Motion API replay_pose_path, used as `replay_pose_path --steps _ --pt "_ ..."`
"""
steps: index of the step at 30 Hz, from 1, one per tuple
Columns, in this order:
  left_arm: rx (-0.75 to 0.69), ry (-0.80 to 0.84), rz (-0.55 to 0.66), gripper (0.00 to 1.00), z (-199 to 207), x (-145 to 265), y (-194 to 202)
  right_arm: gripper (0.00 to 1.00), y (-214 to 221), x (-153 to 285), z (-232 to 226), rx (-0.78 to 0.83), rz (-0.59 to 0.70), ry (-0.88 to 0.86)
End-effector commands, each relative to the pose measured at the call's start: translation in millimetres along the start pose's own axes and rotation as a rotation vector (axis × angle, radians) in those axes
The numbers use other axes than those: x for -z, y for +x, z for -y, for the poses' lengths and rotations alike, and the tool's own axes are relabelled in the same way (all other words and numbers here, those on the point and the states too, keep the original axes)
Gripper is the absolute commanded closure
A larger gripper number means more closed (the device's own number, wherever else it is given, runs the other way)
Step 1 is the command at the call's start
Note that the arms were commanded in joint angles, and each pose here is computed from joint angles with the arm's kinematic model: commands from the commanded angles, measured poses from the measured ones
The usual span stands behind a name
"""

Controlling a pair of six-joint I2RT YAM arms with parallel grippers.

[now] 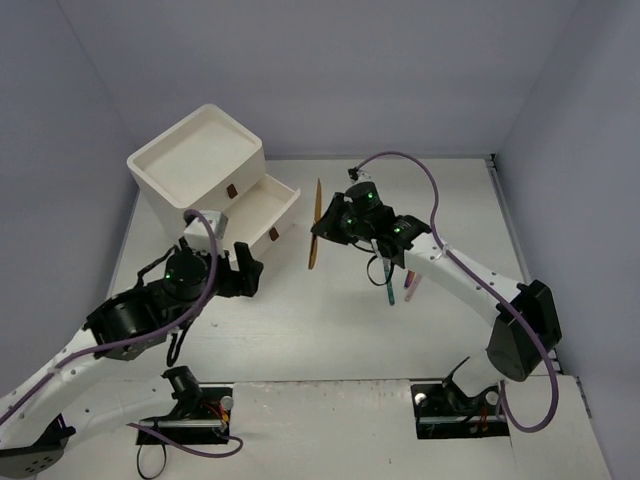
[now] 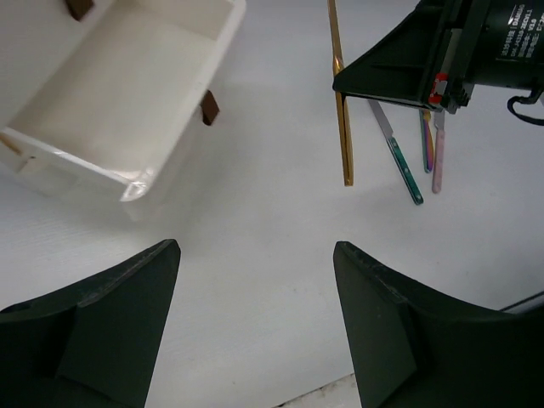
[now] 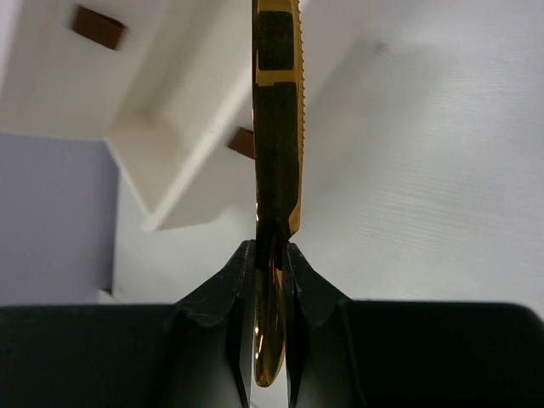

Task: Sort the eating utensils into containers

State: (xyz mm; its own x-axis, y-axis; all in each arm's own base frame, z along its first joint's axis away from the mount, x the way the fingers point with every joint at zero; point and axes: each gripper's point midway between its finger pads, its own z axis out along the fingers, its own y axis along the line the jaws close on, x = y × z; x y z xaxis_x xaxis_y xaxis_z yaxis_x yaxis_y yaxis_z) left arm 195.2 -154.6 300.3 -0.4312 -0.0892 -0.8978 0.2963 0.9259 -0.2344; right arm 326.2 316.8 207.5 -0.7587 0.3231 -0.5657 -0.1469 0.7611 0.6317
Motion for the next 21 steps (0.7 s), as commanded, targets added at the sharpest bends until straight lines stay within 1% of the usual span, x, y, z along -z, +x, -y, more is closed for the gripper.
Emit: replay_pose_path --steps 1,5,8,10,15,17,21 --pt "-0.064 -0.196 0.046 0.30 -46.4 24.5 -16.7 1.00 -55.7 -2.2 -94.2 -0.134 0.202 -0.222" --pt "-0.086 -0.265 0.064 0.30 -65.9 36.3 -18.0 1.00 -66.0 -23.2 -120.8 -0.217 0.244 -0.248" --pt "-0.099 -0.290 0.085 0.30 -77.7 43.3 -15.0 1.00 -63.0 -48.1 -129.9 -0.273 0.235 -0.255" --pt "-0.106 -0.295 0.086 0.30 -80.8 44.4 -13.2 1.00 -56.3 -69.5 -129.7 -0.303 0.222 -0.247" --pt "-0.126 -0.287 0.072 0.30 -81.6 43.3 -6.7 0.99 -52.4 -97.6 -150.5 -0.318 0.216 -0.278" --pt "-0.126 -0.283 0.064 0.30 -80.9 41.8 -3.7 0.92 -47.8 -107.5 -153.4 -0.317 0.212 -0.276" --pt "-0.122 -0.269 0.045 0.30 -78.5 38.4 3.7 0.63 -47.8 -113.5 -161.3 -0.309 0.206 -0.294"
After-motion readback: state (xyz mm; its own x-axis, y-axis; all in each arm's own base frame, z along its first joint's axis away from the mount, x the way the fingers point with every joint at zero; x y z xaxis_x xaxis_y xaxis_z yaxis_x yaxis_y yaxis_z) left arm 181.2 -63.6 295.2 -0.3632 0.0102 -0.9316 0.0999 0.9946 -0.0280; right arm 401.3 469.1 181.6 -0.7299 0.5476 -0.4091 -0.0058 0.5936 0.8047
